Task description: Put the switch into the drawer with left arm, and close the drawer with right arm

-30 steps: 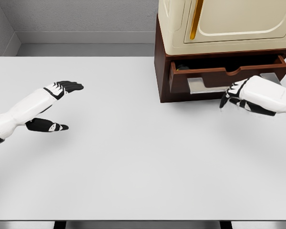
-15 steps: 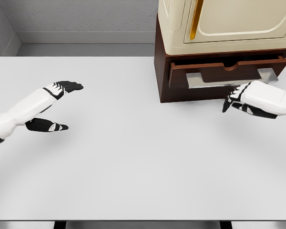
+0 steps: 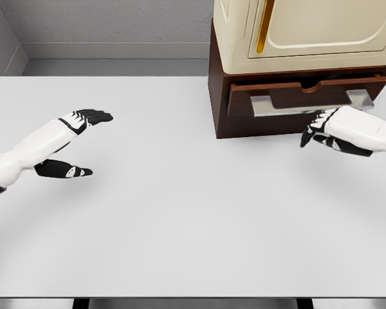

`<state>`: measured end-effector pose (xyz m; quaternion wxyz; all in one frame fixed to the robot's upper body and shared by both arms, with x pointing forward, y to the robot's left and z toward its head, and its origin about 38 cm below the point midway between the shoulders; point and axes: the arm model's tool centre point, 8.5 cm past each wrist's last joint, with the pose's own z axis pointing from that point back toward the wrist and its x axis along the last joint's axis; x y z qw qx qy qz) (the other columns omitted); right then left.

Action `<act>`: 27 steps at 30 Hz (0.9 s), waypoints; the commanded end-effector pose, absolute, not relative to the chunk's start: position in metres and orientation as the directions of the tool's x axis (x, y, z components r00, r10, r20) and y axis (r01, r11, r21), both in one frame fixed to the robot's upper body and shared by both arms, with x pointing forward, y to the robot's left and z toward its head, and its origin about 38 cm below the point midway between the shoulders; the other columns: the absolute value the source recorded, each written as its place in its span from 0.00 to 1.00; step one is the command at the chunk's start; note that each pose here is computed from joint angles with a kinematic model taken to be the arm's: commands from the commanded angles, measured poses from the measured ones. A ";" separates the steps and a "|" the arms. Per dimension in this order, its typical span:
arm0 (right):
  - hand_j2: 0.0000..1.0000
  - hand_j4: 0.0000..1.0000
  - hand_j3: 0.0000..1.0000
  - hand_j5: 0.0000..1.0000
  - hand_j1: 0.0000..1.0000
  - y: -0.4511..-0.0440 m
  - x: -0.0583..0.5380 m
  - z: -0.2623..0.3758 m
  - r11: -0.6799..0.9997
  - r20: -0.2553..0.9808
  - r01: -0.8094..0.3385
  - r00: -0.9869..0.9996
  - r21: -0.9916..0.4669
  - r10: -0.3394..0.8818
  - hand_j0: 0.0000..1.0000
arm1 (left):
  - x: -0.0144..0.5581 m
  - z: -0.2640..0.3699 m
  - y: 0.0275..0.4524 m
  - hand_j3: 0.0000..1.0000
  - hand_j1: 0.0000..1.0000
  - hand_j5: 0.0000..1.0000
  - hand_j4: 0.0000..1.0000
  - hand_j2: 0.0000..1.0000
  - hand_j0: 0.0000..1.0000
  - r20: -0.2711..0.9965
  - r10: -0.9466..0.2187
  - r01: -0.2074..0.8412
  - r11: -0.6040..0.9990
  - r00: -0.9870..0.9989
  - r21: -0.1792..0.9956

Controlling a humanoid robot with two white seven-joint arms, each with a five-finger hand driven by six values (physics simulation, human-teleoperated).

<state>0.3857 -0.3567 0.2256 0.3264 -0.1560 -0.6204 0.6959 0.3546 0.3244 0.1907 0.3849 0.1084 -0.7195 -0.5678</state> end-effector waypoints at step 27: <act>0.46 0.46 0.46 0.46 0.46 -0.370 0.393 0.225 -0.034 0.186 -0.283 -0.713 -0.959 0.676 0.46 | 0.354 0.190 0.322 1.00 1.00 1.00 1.00 1.00 1.00 0.443 -0.585 0.283 0.348 -0.679 0.894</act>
